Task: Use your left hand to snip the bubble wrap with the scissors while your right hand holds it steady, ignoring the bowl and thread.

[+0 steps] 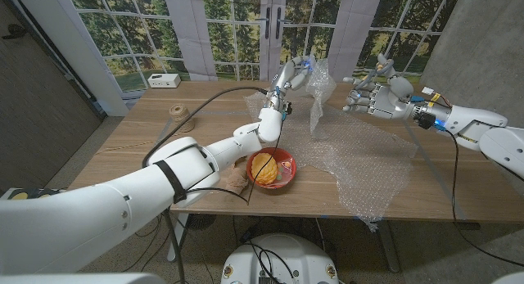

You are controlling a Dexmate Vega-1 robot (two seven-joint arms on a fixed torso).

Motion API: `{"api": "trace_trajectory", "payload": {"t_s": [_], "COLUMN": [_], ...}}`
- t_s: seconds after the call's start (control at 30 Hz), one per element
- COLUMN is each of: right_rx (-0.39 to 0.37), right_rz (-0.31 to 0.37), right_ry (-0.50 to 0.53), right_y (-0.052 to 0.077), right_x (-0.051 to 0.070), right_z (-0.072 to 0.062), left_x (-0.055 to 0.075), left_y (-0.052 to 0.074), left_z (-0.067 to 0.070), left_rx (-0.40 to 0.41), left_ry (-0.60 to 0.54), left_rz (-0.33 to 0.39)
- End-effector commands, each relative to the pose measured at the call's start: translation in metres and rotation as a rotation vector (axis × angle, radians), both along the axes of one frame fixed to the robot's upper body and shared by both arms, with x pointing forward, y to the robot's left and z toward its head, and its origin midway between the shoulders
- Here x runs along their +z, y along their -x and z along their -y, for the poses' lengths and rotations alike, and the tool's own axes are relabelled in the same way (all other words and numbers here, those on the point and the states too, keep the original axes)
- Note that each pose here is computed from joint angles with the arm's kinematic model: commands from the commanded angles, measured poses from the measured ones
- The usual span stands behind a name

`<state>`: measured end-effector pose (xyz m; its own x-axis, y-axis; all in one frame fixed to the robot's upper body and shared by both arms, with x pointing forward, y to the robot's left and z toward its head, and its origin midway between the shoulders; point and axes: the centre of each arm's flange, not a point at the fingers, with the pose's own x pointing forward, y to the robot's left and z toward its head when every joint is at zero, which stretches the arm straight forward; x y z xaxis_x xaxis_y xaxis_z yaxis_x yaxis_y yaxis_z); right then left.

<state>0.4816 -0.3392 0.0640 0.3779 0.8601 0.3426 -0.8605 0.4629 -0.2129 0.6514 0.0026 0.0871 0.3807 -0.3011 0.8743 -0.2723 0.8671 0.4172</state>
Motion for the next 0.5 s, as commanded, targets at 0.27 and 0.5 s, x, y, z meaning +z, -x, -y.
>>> {"api": "trace_trajectory", "payload": {"t_s": [0.27,0.5], "right_rx": [0.030,0.042], "right_rz": [0.018,0.001], "right_ry": [0.052,0.071], "right_y": [0.015,0.015], "right_x": [0.011,0.011], "right_z": [-0.019,-0.023], "left_x": [0.001,-0.001], "left_y": [0.008,0.010], "left_z": [0.001,0.002], "left_rx": [-0.021,-0.016], "left_ry": [-0.024,-0.044], "left_rz": [0.055,0.072]}}
